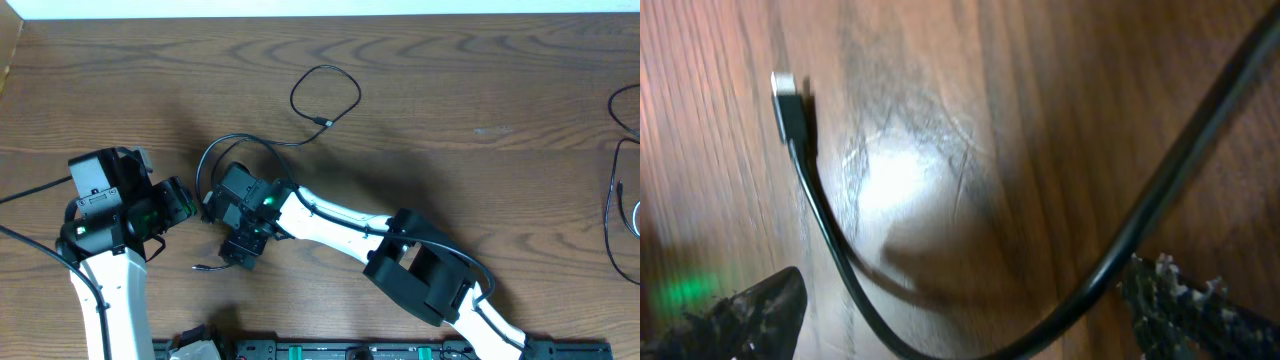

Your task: Untangle cables

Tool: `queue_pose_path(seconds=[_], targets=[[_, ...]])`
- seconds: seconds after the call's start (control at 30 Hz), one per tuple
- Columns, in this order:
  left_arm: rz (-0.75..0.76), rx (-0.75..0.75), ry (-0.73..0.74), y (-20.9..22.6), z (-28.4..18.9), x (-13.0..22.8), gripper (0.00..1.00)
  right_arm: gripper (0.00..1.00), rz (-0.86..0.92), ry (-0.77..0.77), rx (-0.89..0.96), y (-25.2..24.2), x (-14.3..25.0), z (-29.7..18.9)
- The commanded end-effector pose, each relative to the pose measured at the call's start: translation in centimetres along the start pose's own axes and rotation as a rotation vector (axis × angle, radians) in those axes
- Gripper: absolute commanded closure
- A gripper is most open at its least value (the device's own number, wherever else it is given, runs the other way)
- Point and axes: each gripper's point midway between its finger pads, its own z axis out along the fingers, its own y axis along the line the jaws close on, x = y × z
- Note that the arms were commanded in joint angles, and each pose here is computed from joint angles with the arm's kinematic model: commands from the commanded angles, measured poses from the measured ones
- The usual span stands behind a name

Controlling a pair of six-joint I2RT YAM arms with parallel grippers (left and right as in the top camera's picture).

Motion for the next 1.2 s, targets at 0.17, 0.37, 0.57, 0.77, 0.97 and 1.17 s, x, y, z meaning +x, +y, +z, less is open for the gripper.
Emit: queue_pose_path(seconds=[0.17, 0.37, 0.57, 0.77, 0.97, 1.17], targets=[[0.019, 0.006, 0.000, -0.2, -0.1, -0.1, 0.34, 0.57, 0.300, 0.134, -0.007, -0.7, 5.0, 3.7], [0.019, 0.005, 0.001, -0.2, -0.1, -0.1, 0.34, 0.99, 0.313, 0.137, -0.001, -1.3, 5.1, 3.3], [0.019, 0.005, 0.002, -0.2, -0.1, 0.0, 0.34, 0.99, 0.372, 0.118, 0.115, -5.0, 4.0, -1.6], [0.018, 0.005, 0.004, -0.2, -0.1, 0.0, 0.34, 0.99, 0.488, 0.076, 0.437, -12.6, 4.6, -14.0], [0.018, 0.006, 0.004, -0.2, -0.1, 0.0, 0.34, 0.99, 0.689, -0.007, 0.876, -20.5, 10.3, -32.0], [0.017, 0.005, 0.007, -0.1, -0.1, 0.1, 0.34, 0.99, 1.110, -0.208, 1.287, -24.0, 23.1, -52.1]])
